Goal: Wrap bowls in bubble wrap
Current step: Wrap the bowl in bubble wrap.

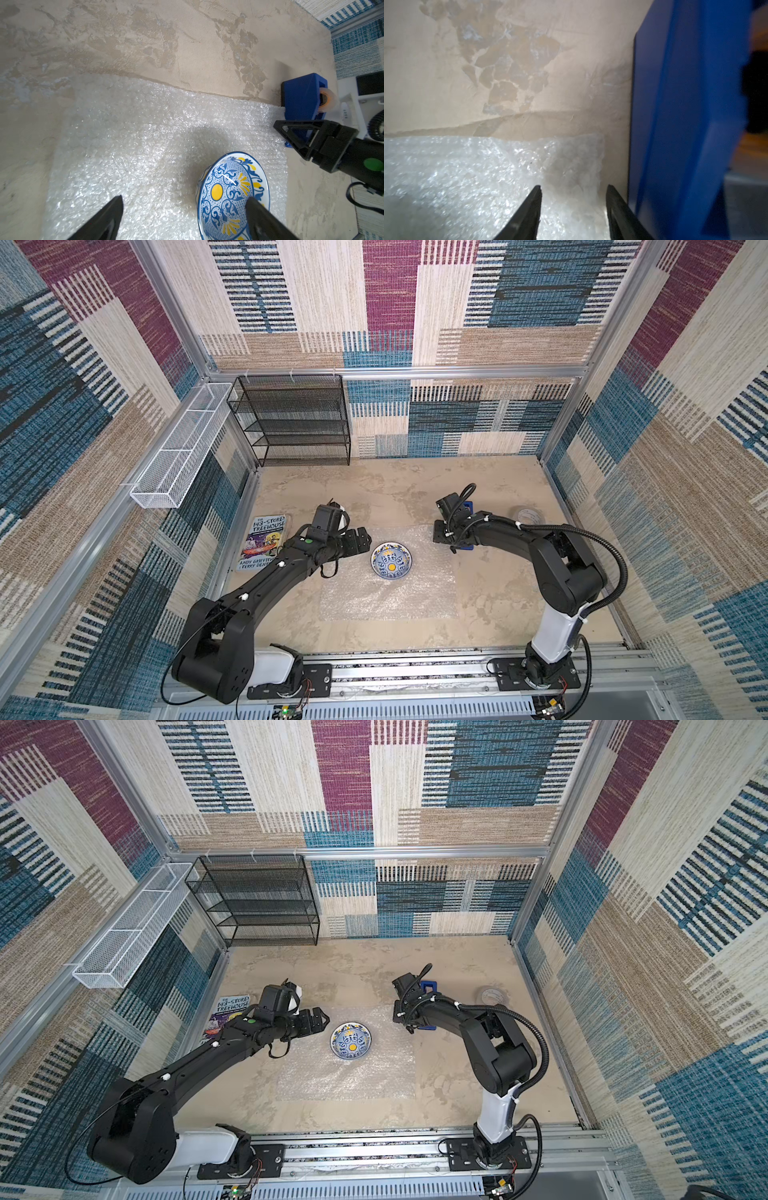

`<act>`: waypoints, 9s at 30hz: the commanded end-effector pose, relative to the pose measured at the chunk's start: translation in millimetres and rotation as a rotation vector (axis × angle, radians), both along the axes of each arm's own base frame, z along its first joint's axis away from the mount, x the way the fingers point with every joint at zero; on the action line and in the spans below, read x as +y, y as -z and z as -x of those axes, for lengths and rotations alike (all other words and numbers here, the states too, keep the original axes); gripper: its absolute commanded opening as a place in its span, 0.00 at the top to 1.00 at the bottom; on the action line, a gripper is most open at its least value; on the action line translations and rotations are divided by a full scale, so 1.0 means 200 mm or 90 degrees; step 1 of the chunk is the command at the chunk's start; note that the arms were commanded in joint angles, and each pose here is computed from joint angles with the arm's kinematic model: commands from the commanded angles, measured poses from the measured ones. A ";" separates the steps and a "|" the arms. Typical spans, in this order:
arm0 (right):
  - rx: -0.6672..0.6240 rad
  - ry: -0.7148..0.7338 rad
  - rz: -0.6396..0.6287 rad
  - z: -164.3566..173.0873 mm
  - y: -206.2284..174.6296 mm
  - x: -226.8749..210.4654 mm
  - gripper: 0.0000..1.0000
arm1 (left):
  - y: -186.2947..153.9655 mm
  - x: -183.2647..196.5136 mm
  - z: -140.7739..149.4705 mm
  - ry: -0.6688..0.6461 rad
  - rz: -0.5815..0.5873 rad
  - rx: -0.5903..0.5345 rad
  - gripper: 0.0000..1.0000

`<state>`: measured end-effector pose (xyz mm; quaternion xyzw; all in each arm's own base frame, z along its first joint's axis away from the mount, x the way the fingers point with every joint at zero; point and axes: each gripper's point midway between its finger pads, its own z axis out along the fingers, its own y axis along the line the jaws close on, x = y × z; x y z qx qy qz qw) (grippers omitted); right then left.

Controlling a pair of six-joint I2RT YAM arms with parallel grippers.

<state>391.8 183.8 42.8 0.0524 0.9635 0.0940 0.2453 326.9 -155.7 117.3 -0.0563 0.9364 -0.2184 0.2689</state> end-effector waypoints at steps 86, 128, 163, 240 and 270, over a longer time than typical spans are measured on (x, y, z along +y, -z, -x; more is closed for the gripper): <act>0.054 -0.260 -0.357 0.40 -0.42 0.78 1.00 | 0.08 -0.07 -0.06 0.015 0.012 -0.002 0.04; 0.101 -0.296 -0.446 0.39 -0.35 1.05 0.50 | 0.13 -0.18 0.19 0.132 0.109 -0.015 0.01; 0.109 -0.291 -0.445 0.38 -0.32 1.07 0.51 | 0.39 -0.15 0.09 0.069 -0.059 0.035 0.25; -0.088 0.069 -0.476 0.02 -0.18 0.27 1.00 | 0.52 -0.14 0.10 0.054 -0.094 0.099 0.27; -0.189 -0.391 -0.496 0.38 -0.51 0.75 1.00 | 0.52 -0.12 0.10 0.027 -0.106 0.120 0.30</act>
